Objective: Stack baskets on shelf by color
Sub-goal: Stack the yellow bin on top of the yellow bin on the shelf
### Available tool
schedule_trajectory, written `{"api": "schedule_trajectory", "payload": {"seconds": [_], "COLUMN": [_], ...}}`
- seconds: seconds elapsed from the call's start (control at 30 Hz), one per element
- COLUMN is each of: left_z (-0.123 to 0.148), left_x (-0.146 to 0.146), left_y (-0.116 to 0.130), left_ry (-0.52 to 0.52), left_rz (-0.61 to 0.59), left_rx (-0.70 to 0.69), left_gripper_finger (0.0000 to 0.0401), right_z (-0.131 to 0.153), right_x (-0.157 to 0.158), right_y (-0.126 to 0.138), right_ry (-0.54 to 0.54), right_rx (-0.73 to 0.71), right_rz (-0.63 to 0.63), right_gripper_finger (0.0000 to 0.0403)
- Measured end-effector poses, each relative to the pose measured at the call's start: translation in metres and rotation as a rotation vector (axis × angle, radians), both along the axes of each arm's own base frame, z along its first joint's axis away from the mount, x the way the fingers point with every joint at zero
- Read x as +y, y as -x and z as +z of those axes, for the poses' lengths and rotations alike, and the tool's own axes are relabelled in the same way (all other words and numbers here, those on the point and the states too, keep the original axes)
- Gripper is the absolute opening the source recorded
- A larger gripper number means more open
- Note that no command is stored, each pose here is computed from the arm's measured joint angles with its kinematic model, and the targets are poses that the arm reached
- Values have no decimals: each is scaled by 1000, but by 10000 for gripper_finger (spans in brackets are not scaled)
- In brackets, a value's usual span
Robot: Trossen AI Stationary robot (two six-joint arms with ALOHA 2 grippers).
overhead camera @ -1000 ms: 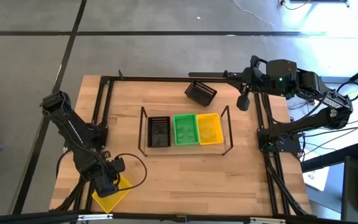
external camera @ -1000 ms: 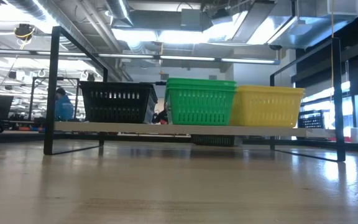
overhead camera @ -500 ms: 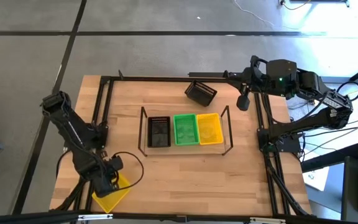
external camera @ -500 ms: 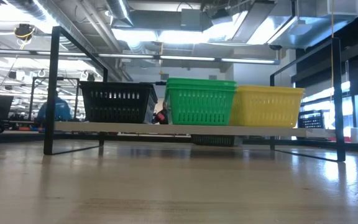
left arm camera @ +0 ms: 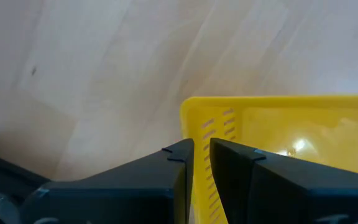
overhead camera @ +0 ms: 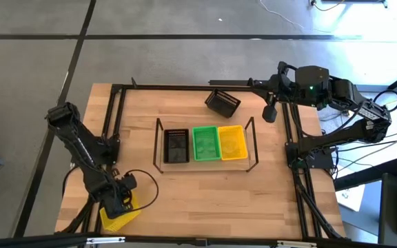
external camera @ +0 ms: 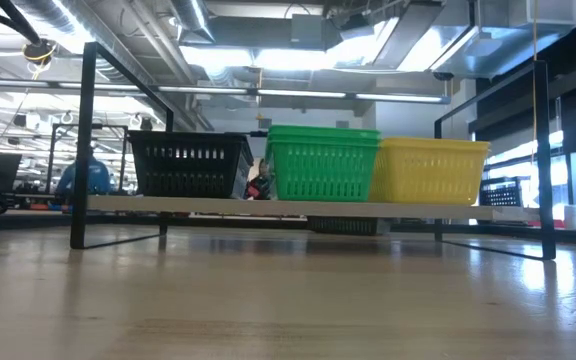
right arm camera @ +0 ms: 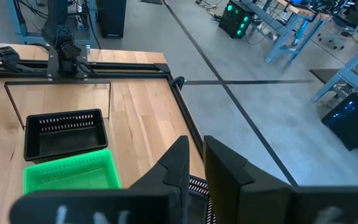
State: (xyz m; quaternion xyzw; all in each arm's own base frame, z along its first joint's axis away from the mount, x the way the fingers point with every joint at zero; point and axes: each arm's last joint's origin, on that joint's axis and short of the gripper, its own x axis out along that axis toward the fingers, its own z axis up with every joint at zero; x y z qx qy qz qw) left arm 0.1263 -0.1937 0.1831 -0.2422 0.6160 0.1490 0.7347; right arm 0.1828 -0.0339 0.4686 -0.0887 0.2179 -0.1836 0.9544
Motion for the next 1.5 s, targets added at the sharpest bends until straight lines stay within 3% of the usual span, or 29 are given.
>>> {"api": "schedule_trajectory", "payload": {"seconds": [0.27, 0.6, 1.13, 1.5], "left_z": [1, 21, 11, 12], "left_x": [0, -7, -2, -7], "left_y": [0, -4, -1, -4], "left_ry": [11, 82, 42, 96], "left_rz": [0, 0, -26, -26], "left_rx": [-8, -54, -36, -70], "left_gripper_finger": [43, 43, 43, 43], "right_z": [1, 2, 2, 2], "right_x": [0, 0, 0, 0], "right_y": [0, -1, -1, -1], "right_ry": [2, 4, 6, 6], "right_rx": [-10, -24, -23, -22], "right_rz": [0, 0, 2, 2], "right_gripper_finger": [47, 47, 47, 47]}}
